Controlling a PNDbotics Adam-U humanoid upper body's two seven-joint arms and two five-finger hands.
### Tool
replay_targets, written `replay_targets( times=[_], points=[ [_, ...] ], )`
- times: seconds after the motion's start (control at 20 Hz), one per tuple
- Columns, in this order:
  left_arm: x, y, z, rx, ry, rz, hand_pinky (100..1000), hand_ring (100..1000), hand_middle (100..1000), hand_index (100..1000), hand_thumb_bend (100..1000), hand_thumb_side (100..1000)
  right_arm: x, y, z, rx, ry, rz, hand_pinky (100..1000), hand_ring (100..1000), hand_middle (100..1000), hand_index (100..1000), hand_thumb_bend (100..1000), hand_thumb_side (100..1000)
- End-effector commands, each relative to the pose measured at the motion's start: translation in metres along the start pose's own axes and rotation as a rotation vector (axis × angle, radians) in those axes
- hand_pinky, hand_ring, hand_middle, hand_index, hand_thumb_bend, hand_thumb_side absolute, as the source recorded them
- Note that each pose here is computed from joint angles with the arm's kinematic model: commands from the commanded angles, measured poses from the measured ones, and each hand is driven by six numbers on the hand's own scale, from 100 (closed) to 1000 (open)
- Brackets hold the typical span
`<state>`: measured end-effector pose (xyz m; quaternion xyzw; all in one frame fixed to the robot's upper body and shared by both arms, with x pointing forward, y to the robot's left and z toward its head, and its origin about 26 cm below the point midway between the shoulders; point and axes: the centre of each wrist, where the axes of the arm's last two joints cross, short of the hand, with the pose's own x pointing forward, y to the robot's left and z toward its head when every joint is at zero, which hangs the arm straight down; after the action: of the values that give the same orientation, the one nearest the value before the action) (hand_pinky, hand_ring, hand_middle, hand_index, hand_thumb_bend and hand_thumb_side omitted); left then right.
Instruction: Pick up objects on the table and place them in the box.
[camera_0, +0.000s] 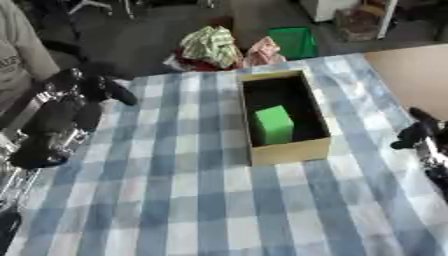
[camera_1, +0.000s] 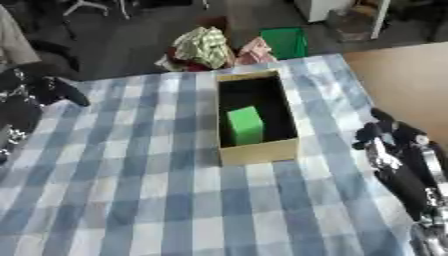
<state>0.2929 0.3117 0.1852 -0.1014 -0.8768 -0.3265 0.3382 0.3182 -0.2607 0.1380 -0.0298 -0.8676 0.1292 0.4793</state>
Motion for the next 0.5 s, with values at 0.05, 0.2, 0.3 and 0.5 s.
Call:
replay_targets(
  times=[0.05, 0.2, 0.3, 0.5],
  points=[
    [0.004, -0.002, 0.011, 0.036, 0.036, -0.001, 690, 647, 739, 871, 100, 469, 0.012, -0.01, -0.005, -0.012, -0.043, 0.024, 611, 1000, 503, 572, 100, 470],
    [-0.003, -0.011, 0.023, 0.07, 0.097, 0.025, 686, 633, 720, 867, 100, 491, 0.012, -0.016, -0.004, -0.024, -0.042, 0.041, 612, 1000, 506, 578, 100, 470],
    [-0.006, -0.016, 0.028, 0.081, 0.128, 0.039, 685, 623, 702, 859, 100, 494, 0.014, -0.02, -0.004, -0.026, -0.048, 0.057, 612, 1000, 507, 584, 100, 470],
    [-0.012, -0.024, 0.033, 0.071, 0.17, 0.065, 684, 608, 679, 850, 100, 486, 0.018, -0.028, -0.004, -0.024, -0.063, 0.092, 615, 1000, 520, 619, 100, 470]
  ],
)
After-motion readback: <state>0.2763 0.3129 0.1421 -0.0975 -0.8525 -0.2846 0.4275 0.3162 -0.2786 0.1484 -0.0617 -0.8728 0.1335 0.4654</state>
